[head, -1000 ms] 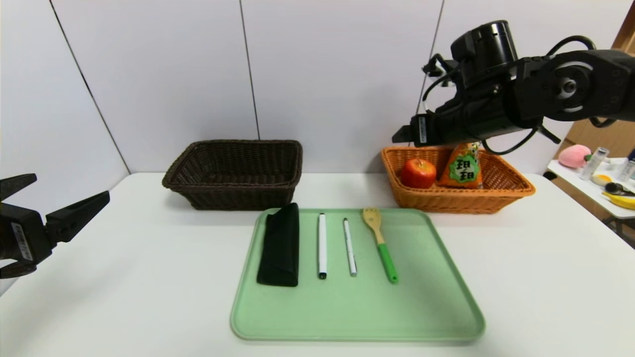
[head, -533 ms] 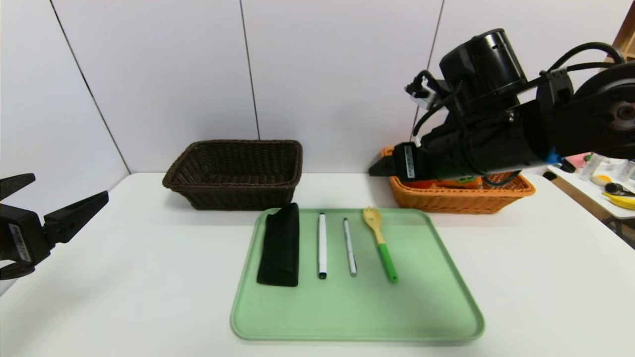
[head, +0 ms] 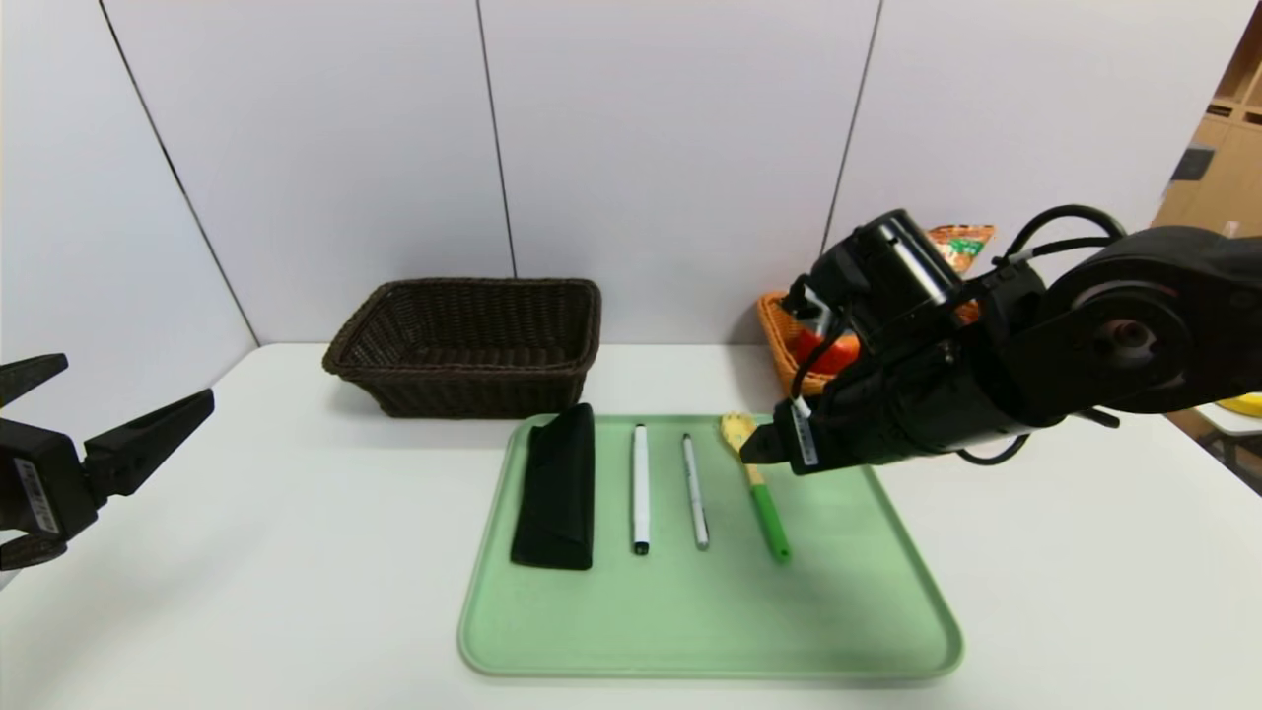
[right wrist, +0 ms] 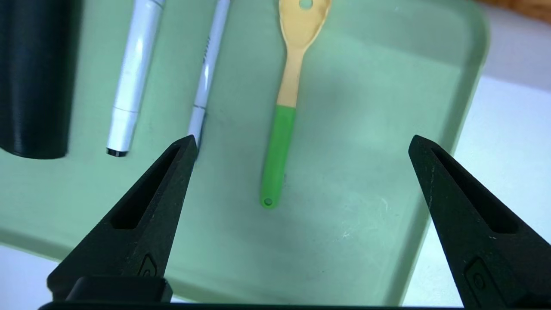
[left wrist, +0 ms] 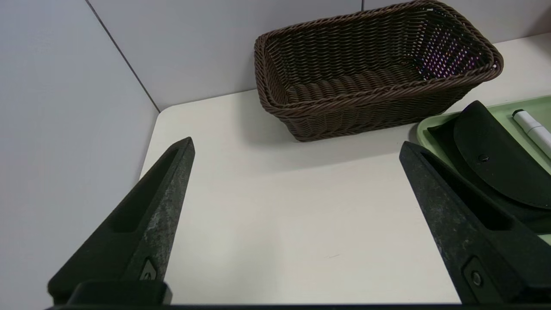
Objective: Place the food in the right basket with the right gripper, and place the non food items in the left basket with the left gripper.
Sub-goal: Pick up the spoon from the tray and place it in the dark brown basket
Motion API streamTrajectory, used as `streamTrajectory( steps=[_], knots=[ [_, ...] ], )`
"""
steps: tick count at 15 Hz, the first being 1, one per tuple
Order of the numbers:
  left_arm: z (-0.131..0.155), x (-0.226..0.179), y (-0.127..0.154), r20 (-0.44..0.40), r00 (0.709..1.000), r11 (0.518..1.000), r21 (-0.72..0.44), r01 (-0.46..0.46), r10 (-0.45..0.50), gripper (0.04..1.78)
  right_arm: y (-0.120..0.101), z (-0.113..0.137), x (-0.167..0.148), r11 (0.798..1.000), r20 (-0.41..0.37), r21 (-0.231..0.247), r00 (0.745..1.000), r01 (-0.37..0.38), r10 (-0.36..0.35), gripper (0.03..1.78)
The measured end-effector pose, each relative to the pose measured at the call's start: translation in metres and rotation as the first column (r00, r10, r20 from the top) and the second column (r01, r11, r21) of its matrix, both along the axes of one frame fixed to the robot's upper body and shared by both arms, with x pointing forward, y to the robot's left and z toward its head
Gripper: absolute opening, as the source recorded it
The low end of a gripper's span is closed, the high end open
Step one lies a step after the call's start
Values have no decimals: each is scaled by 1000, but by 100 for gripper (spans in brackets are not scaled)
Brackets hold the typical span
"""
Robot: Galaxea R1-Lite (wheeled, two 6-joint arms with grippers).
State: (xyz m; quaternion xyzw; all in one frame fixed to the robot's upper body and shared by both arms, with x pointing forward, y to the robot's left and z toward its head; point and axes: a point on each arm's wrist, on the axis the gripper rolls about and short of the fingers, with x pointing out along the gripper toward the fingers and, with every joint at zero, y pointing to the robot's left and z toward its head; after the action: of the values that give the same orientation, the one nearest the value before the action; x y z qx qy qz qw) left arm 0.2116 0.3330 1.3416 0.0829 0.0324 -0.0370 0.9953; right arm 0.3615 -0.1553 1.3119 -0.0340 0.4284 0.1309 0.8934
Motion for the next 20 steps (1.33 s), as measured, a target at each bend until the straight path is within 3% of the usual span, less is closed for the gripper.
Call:
streamTrajectory(
  steps=[6, 9, 12, 20],
  knots=[
    [-2, -2, 0, -2, 1000, 1000, -1, -2, 2, 169, 19, -47, 20, 1000, -41, -25, 999, 0, -1, 170],
    [-3, -2, 0, -4, 1000, 1000, -1, -4, 4, 169, 22, -65, 28, 998, -67, -60, 998, 14, -18, 170],
    [-3, -2, 0, -4, 1000, 1000, -2, -4, 4, 169, 21, -73, 34, 996, -69, -82, 997, 35, -40, 170],
    [-3, -2, 0, -4, 1000, 1000, -2, -5, 5, 169, 20, -82, 43, 996, -59, -77, 997, 54, -58, 170]
  ],
)
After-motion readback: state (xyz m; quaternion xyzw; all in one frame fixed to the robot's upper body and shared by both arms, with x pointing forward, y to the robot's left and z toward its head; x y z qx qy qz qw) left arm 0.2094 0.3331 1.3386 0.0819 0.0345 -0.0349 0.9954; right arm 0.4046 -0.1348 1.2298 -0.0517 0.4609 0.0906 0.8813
